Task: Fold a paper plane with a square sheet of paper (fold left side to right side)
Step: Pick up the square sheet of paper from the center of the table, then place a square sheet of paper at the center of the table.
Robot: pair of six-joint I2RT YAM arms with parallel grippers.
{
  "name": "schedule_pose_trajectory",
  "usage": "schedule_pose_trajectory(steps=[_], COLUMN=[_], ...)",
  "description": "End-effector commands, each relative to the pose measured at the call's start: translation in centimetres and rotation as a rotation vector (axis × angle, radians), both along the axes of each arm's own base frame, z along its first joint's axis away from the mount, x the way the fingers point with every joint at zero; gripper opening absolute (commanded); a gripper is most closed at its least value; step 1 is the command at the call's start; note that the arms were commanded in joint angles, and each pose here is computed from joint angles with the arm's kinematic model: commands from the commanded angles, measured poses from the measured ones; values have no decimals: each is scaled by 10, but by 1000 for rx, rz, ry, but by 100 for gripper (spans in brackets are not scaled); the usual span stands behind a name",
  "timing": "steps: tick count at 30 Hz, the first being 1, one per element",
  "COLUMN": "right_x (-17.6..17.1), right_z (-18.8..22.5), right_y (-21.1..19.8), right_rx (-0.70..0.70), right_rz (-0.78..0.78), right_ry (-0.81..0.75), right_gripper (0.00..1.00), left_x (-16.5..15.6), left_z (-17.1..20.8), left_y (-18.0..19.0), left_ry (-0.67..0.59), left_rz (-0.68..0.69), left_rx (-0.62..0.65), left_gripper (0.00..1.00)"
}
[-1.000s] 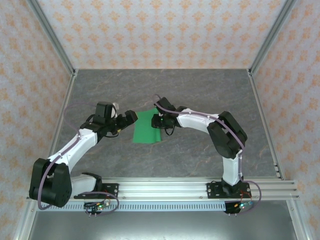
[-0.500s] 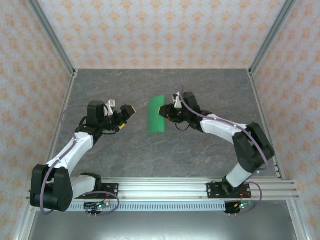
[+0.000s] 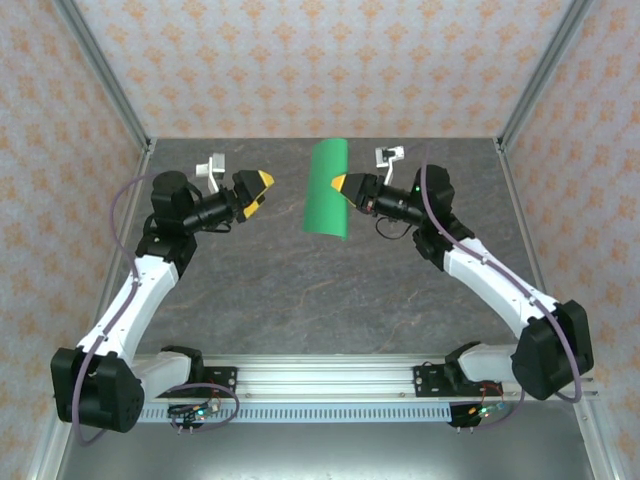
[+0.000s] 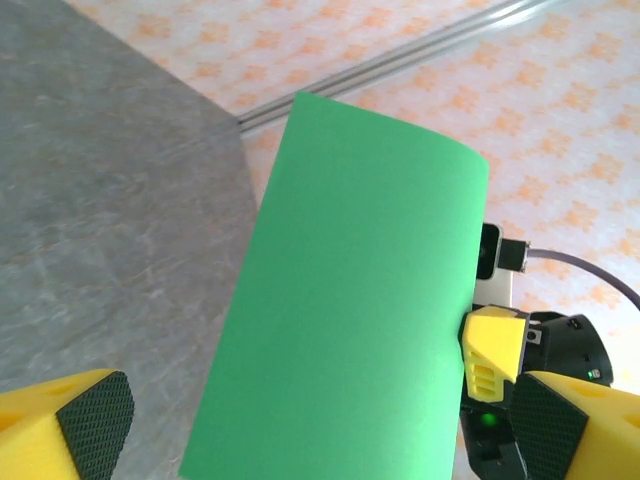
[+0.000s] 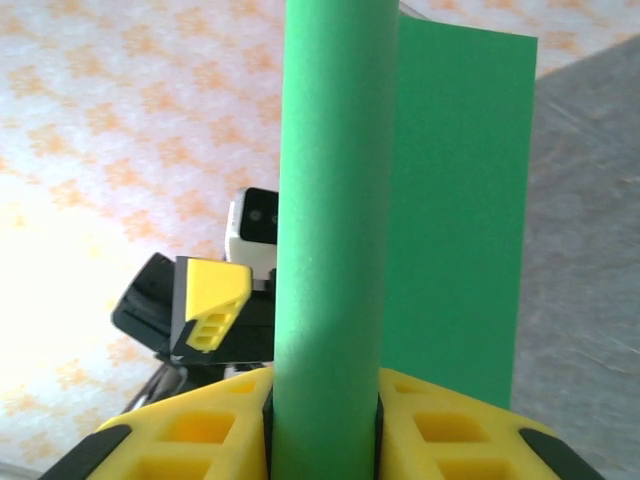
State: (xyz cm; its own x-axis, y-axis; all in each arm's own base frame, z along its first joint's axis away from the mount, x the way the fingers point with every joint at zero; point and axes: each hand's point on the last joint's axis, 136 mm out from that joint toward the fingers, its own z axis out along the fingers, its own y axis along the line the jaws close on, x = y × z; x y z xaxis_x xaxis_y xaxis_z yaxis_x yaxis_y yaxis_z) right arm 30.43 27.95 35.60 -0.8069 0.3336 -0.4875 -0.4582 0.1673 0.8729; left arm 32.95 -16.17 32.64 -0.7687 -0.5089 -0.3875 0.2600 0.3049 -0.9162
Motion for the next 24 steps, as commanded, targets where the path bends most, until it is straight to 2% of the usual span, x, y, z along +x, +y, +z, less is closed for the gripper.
schedule_pose_trajectory(steps=[1,10,18,24], right_x=[-23,-57,-66,-62], right_z=[56,106,111,94], right_y=[-2,-10,-16,-20], right_rx=[94,170,185,127], right_rz=[70,104,94,53], right_ry=[-104,-195,-201,-183], right_gripper=[29,29,29,29], left_x=[-12,-13,-24,-29], left_z=[39,58,78,90], left_y=[-24,-61,-89,-89], left_ry=[-104,-148,-201,-240], left_rz=[-104,-192,-268,-266], left_rx=[-26,-29,-66,-108], left_gripper=[100,100,100,97])
